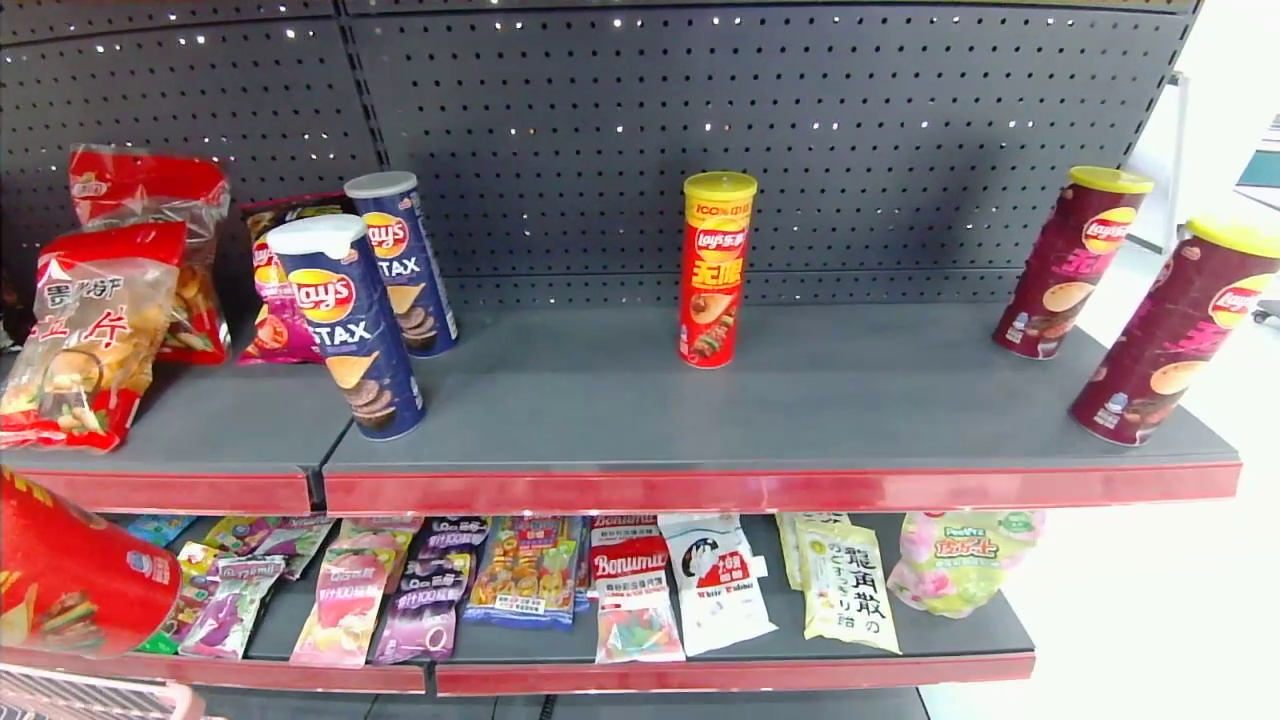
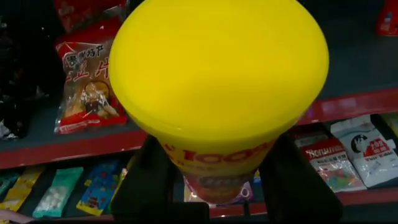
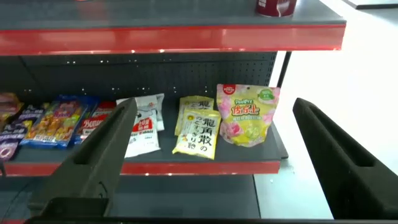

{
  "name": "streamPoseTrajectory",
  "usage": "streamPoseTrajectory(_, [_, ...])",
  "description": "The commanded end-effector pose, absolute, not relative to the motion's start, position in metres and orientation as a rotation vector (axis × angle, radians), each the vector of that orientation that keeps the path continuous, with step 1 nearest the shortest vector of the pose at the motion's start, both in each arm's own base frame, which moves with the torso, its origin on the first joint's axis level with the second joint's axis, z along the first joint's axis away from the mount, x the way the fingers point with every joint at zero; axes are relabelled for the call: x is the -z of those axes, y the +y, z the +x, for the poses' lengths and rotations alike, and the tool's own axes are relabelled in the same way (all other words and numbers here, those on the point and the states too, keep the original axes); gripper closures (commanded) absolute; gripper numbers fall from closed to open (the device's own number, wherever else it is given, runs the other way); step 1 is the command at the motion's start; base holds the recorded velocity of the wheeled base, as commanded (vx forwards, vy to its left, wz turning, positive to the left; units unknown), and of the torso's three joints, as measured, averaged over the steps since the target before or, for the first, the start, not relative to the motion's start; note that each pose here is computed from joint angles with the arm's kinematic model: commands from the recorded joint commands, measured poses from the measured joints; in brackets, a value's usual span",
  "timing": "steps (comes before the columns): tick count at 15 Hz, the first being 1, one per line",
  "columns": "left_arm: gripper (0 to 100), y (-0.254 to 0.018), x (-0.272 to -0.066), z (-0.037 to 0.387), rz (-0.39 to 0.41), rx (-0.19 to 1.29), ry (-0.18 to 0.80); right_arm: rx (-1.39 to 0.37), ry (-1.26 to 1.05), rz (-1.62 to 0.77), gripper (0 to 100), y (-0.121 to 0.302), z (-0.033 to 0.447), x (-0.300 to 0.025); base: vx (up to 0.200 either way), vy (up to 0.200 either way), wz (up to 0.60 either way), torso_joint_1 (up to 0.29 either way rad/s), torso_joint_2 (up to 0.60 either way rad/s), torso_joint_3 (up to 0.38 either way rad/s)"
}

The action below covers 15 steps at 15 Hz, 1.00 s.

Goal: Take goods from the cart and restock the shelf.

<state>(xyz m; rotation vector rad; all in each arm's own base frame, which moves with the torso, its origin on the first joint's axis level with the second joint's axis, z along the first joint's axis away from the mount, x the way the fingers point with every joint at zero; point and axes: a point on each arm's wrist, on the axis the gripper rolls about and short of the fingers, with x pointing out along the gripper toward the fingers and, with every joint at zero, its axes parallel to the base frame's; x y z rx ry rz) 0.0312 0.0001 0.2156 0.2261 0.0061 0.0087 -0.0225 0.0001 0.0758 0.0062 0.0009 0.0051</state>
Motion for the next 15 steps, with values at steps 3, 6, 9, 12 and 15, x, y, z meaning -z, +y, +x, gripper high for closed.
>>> streamPoseTrajectory(3, [100,0.0,-0.215,0.027,0.274,-0.003,-0.012,-0.006,0.0,0.005,0,0.0,-0.023,-0.076,0.2,0.0,0.0,0.007,0.0,-0.001])
streamPoseTrajectory(6, [100,-0.001,-0.221,0.018,0.277,0.026,-0.069,-0.008,0.0,0.002,0,0.0,-0.023,-0.076,0.0,0.0,0.0,0.0,0.0,0.0])
streamPoseTrajectory(9, [100,-0.002,-0.228,0.0,0.273,0.082,-0.081,-0.011,0.0,0.002,0,0.0,-0.023,-0.076,0.0,0.0,0.0,0.0,0.0,0.0])
streamPoseTrajectory(12, [100,-0.002,-0.233,-0.028,0.161,0.217,-0.021,-0.04,-0.016,-0.014,0,0.001,-0.023,-0.078,0.0,0.0,0.0,0.0,0.0,0.0])
streamPoseTrajectory(15, [100,-0.003,-0.223,-0.024,0.128,0.23,0.019,-0.142,-0.012,0.109,0,0.003,0.006,-0.208,0.0,0.0,0.0,0.0,0.0,0.0])
